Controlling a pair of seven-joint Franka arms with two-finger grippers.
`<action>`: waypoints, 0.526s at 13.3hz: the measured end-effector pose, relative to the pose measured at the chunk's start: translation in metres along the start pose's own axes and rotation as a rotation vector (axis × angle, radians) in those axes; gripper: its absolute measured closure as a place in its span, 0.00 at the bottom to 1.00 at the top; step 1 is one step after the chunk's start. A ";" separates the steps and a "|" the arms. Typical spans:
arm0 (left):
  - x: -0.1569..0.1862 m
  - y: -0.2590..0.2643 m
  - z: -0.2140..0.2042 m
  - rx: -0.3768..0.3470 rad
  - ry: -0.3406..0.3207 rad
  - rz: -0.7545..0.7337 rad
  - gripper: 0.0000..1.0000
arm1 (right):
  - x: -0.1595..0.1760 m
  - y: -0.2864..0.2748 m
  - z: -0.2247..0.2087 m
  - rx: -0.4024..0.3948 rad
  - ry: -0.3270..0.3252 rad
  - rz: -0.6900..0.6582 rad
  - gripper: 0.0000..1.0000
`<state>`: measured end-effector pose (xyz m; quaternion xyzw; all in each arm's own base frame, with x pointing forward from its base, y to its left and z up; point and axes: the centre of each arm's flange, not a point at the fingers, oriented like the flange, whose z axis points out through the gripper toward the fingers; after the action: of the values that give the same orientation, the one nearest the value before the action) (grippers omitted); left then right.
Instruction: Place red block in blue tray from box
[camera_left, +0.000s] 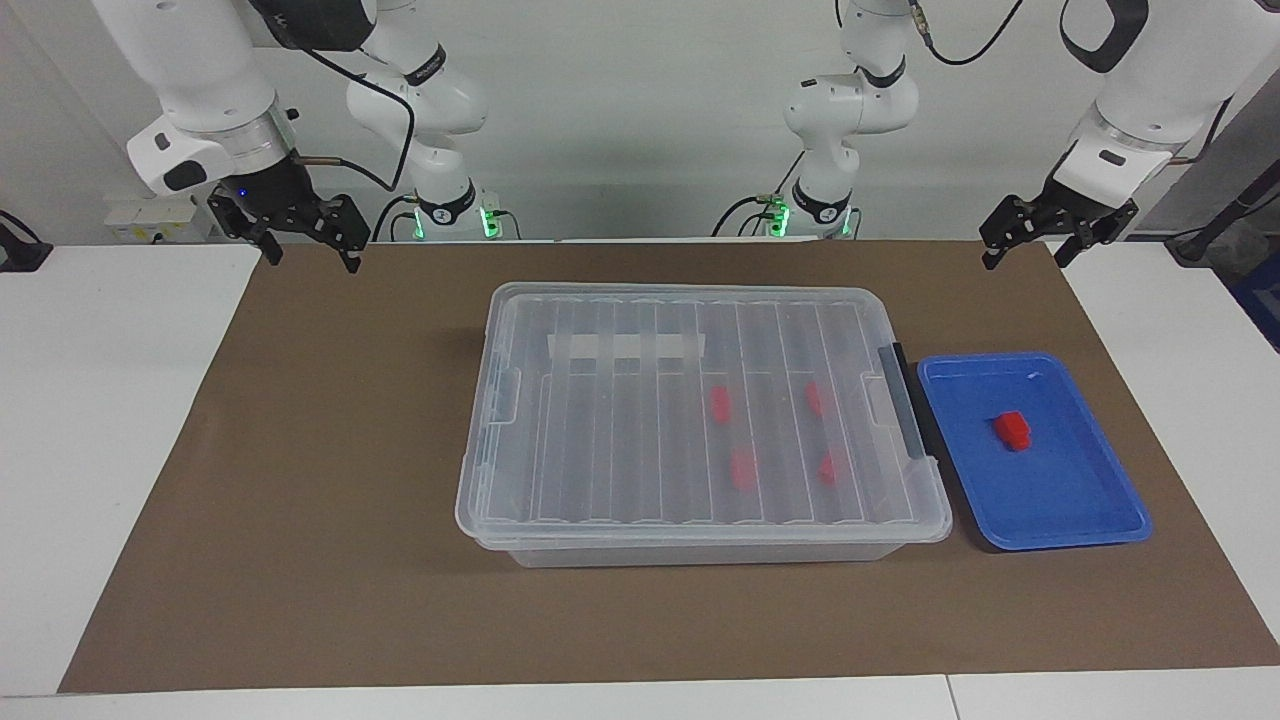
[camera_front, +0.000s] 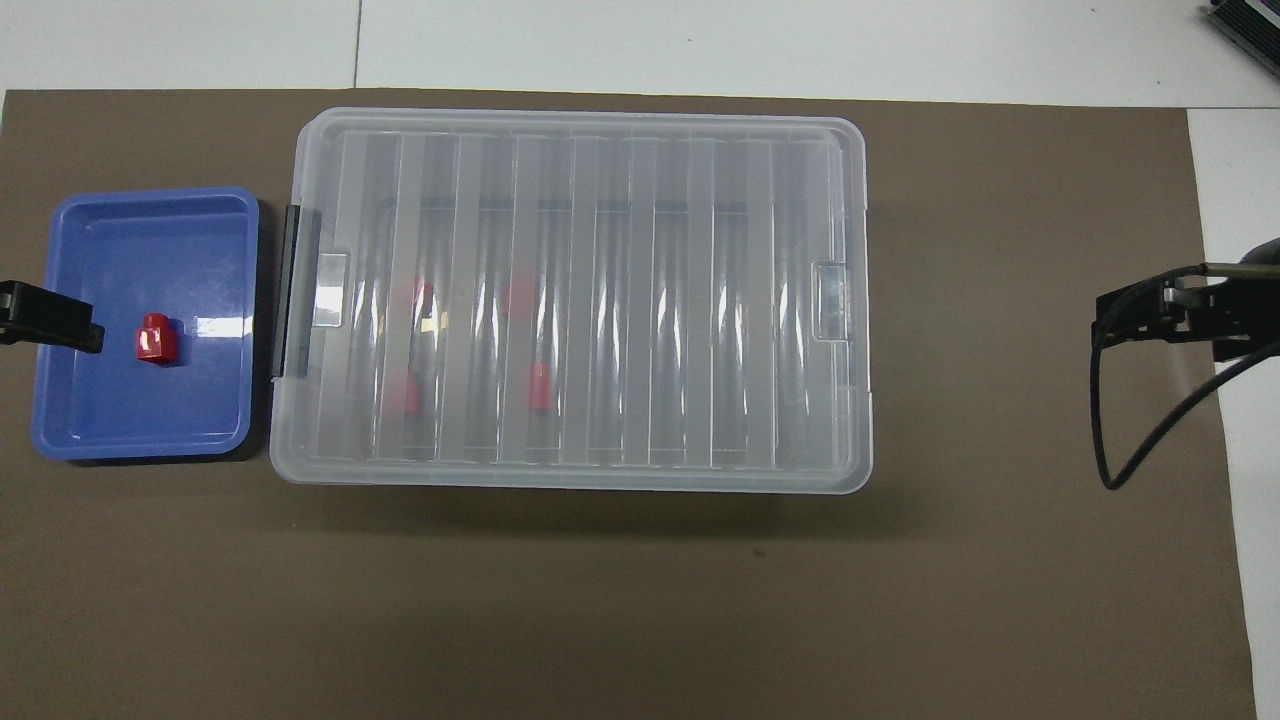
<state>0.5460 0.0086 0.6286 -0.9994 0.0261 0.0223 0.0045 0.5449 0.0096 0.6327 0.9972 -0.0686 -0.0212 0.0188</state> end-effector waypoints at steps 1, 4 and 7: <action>0.000 0.000 0.000 0.000 0.000 -0.001 0.00 | 0.000 0.000 0.000 0.000 0.000 0.000 0.00; 0.000 0.000 0.000 0.000 0.000 -0.001 0.00 | 0.000 0.000 0.000 0.000 0.000 0.000 0.00; 0.000 -0.004 0.000 0.000 0.000 -0.009 0.00 | 0.000 0.000 0.000 0.000 0.000 0.000 0.00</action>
<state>0.5459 0.0129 0.6286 -0.9995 0.0218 0.0223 0.0045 0.5449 0.0096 0.6327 0.9972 -0.0686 -0.0212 0.0188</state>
